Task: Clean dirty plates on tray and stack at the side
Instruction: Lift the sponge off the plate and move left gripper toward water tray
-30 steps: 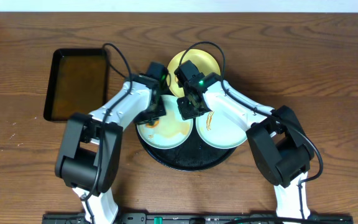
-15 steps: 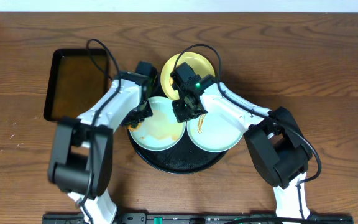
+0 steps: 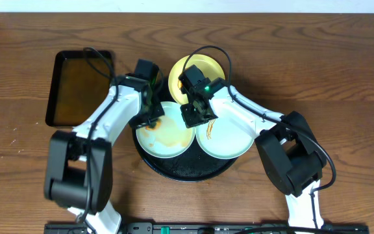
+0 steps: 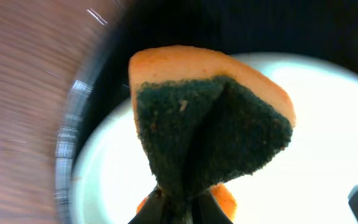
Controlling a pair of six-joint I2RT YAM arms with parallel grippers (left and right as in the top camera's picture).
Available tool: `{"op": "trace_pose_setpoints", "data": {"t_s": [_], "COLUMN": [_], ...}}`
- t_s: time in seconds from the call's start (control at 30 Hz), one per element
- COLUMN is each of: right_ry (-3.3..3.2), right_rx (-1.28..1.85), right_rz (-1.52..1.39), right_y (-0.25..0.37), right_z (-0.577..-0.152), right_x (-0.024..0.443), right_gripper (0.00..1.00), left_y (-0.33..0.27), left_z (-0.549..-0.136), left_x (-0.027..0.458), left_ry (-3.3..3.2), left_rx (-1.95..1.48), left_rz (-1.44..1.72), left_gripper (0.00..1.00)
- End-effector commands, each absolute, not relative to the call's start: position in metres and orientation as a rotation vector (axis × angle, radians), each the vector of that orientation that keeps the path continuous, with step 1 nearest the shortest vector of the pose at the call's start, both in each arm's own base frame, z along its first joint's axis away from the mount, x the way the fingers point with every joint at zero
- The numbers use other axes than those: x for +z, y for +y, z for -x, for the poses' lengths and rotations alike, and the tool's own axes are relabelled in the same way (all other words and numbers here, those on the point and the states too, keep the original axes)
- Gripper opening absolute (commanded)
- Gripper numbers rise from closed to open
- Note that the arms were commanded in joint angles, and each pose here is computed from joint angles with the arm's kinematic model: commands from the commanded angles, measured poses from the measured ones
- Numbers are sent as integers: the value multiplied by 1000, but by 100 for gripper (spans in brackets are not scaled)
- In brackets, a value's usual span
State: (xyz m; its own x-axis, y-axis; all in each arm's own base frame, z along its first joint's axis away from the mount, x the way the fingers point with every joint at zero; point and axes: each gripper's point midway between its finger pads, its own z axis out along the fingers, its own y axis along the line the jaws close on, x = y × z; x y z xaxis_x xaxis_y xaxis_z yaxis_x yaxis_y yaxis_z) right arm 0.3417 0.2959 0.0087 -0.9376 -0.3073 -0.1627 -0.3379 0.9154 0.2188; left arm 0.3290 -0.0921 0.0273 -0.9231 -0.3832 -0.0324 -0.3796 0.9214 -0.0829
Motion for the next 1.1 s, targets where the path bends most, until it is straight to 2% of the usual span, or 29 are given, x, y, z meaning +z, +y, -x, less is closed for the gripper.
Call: {"op": "trace_pose_setpoints", "data": {"t_s": [0.0, 0.17, 0.4, 0.6, 0.83, 1.07], "right_ry": [2970, 2971, 2971, 2971, 2970, 2967], "right_rx": [310, 309, 309, 309, 309, 313], "right_rz": [476, 476, 476, 476, 476, 476], "right_y": [286, 286, 286, 286, 286, 287], "right_z": [-342, -342, -342, -342, -342, -343], "right_x": [0, 0, 0, 0, 0, 1], "right_gripper": [1, 1, 1, 1, 1, 1], "left_y": [-112, -106, -50, -16, -18, -22], "left_z": [-312, -300, -282, -286, -313, -340], "left_x": [10, 6, 8, 22, 49, 108], "left_ry": [3143, 3209, 3207, 3116, 3022, 2854], "left_rx": [-271, -221, 297, 604, 565, 386], "left_rz": [623, 551, 530, 478, 490, 542], "left_gripper": [8, 7, 7, 8, 7, 8]}}
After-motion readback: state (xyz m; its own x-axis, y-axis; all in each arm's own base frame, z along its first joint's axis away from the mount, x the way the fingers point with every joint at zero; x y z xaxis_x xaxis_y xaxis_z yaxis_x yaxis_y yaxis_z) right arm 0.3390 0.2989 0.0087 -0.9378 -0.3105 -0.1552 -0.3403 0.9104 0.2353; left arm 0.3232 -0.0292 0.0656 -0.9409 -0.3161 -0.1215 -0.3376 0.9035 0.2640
